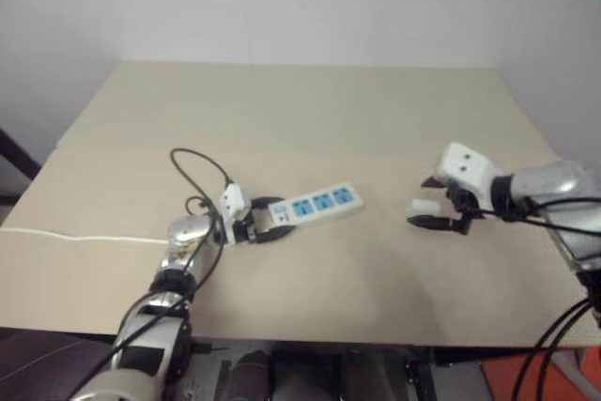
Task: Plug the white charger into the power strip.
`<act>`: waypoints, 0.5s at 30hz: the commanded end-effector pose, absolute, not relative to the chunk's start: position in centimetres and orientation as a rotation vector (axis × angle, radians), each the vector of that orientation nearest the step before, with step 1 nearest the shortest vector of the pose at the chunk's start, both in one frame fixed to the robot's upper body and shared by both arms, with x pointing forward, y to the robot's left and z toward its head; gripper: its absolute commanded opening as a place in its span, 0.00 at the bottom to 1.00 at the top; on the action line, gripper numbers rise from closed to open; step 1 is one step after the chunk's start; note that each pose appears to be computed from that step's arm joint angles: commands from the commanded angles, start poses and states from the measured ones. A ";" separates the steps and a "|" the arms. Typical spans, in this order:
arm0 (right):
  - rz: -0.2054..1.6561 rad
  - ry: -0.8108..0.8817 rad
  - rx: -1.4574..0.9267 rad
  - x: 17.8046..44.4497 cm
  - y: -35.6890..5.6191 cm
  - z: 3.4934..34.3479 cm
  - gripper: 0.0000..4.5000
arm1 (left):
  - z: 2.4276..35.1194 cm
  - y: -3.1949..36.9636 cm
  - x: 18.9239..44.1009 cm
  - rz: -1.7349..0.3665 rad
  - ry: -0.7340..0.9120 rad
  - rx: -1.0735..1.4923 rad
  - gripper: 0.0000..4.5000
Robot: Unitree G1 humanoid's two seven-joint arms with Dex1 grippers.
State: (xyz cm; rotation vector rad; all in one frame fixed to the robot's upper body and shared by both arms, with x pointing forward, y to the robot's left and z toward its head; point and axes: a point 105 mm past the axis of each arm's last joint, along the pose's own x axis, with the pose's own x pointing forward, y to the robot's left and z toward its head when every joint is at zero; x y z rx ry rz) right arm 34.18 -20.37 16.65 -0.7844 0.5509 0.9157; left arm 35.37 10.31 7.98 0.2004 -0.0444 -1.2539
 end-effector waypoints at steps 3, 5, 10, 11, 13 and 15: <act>0.960 0.667 -0.944 36.4 -19.5 17.6 1.00 | 6.8 8.7 34.6 -1.390 0.045 0.262 0.72; 0.941 0.711 -1.014 37.5 -19.6 17.4 1.00 | 6.8 8.7 34.6 -1.397 0.051 0.266 0.72; 0.925 0.861 -1.159 38.7 -21.2 15.8 1.00 | 6.8 8.7 34.6 -1.394 0.047 0.272 0.72; 0.932 0.877 -1.163 38.8 -21.3 15.6 1.00 | 6.7 8.7 34.5 -1.392 0.045 0.271 0.72; 0.936 0.899 -1.179 39.0 -21.5 15.2 1.00 | 6.6 8.8 34.5 -1.375 0.038 0.275 0.72; 0.941 0.912 -1.184 39.1 -21.6 14.8 1.00 | 6.5 8.9 34.6 -1.363 0.035 0.274 0.72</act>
